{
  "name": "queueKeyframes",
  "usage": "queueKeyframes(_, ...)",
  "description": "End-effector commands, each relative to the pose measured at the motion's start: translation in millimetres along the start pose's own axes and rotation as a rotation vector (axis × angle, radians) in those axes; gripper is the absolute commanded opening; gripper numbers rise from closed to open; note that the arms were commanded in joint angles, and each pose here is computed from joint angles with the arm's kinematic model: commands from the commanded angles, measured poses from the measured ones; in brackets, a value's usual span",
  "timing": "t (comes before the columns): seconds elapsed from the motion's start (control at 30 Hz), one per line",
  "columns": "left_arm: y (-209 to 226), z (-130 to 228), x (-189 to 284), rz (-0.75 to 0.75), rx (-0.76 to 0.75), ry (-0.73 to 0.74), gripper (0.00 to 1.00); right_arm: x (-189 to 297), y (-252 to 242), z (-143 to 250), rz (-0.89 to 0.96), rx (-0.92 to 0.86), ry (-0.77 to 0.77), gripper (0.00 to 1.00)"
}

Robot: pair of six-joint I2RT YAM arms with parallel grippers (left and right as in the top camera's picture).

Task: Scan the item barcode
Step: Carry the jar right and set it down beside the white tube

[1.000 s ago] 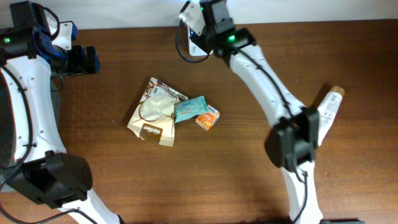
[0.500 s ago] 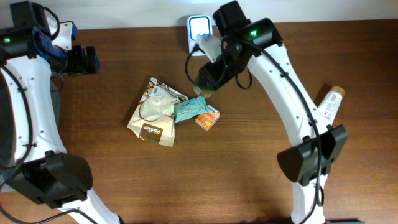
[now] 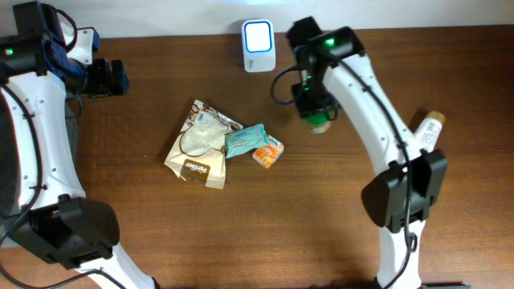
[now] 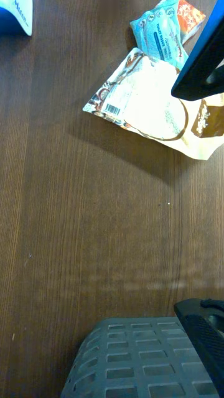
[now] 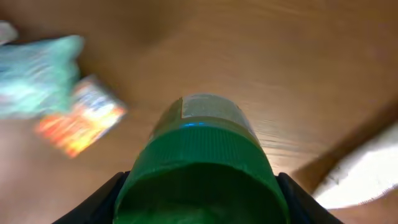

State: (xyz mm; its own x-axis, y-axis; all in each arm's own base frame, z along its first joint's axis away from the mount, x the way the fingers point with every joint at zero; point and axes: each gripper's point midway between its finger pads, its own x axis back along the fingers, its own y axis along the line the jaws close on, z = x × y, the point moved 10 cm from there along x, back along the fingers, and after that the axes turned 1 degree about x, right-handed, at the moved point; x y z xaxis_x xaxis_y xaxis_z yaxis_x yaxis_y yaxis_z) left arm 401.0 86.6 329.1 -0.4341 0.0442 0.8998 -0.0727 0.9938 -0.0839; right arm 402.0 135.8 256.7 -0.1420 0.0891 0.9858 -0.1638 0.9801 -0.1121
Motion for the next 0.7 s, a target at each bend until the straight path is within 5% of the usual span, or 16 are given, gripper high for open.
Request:
queueKeyframes(0.0,2,-1,3,0.007,-0.011,-0.01,0.99,-23,-53,-7,0.102,-0.237,0.004,0.51)
queueKeyframes(0.37,2,-1,3,0.006,-0.011,-0.011,0.99,-98,-185,22,0.035,-0.574,0.097,0.51)
queueKeyframes(0.67,2,-1,3,0.006,-0.011,-0.011,0.99,-122,-247,50,-0.018,-0.739,0.089,0.51)
